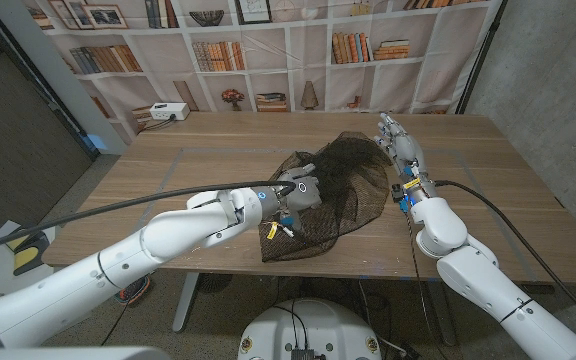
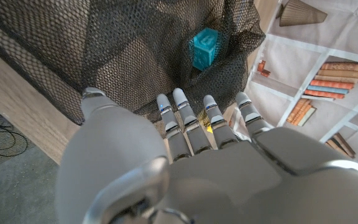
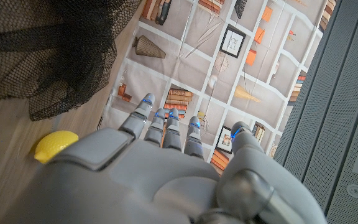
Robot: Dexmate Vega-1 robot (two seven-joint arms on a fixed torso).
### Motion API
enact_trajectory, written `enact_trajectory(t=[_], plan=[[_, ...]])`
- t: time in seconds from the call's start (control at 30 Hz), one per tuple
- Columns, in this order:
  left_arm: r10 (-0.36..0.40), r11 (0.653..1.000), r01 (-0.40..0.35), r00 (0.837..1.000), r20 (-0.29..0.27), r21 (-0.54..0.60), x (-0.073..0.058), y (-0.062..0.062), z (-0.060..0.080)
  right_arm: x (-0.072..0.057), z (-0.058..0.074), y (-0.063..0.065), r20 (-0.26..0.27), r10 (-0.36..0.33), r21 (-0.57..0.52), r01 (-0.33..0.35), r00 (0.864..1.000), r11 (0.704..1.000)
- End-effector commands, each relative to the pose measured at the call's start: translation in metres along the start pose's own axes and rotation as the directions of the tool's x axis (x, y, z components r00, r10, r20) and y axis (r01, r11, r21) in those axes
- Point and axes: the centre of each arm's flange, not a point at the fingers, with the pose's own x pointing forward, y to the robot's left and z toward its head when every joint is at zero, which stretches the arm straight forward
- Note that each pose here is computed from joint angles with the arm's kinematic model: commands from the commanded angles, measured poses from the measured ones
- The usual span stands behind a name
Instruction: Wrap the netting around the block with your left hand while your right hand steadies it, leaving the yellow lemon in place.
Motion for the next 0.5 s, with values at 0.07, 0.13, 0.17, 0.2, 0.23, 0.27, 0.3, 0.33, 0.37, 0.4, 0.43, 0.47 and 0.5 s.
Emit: enact_trajectory(t=[0.07,0.13,0.17,0.2,0.23,0.27,0.3,0.33,0.37,0.4,0.43,0.47,0.5], plan=[[-0.207,0.978,0.204,0.977,0.057,0.054,0.019,-0.03,0.014,0.01,0.0,0.0,0.007,-0.005,0.005,0.005,1.0,1.0],[-0.203,0.977,0.2,0.978,0.05,0.068,0.023,-0.036,0.016,0.011,-0.001,0.0,0.008,-0.002,0.005,0.002,1.0,1.0],[-0.2,0.978,0.197,0.979,0.046,0.072,0.024,-0.039,0.017,0.012,-0.001,0.0,0.008,-0.003,0.006,0.003,1.0,1.0],[-0.193,0.979,0.19,0.98,0.048,0.073,0.026,-0.042,0.018,0.013,-0.001,0.0,0.008,-0.002,0.006,0.002,1.0,1.0],[-0.191,0.979,0.187,0.98,0.048,0.076,0.027,-0.045,0.019,0.013,-0.001,0.0,0.009,-0.002,0.006,0.002,1.0,1.0],[-0.196,0.978,0.192,0.98,0.048,0.078,0.029,-0.048,0.02,0.014,-0.001,0.0,0.009,-0.001,0.006,0.001,1.0,1.0],[-0.195,0.979,0.191,0.98,0.051,0.073,0.03,-0.051,0.02,0.014,-0.001,-0.001,0.01,-0.004,0.007,0.004,1.0,1.0],[-0.183,0.981,0.179,0.982,0.051,0.073,0.031,-0.053,0.02,0.015,-0.001,-0.001,0.01,-0.002,0.004,0.002,1.0,1.0],[-0.177,0.982,0.173,0.983,0.048,0.076,0.032,-0.055,0.021,0.016,-0.001,-0.001,0.01,-0.003,0.005,0.003,1.0,1.0],[-0.173,0.983,0.169,0.984,0.05,0.074,0.033,-0.057,0.021,0.017,-0.001,-0.001,0.01,-0.001,0.003,0.001,1.0,1.0],[-0.161,0.985,0.158,0.985,0.053,0.069,0.034,-0.059,0.021,0.017,-0.001,-0.001,0.01,0.0,0.002,0.0,1.0,1.0],[-0.151,0.986,0.147,0.987,0.054,0.072,0.035,-0.061,0.021,0.018,-0.001,-0.001,0.009,-0.001,0.003,0.001,1.0,1.0],[-0.143,0.987,0.139,0.988,0.054,0.078,0.035,-0.062,0.022,0.018,-0.001,-0.001,0.009,0.0,0.0,0.0,1.0,1.0]])
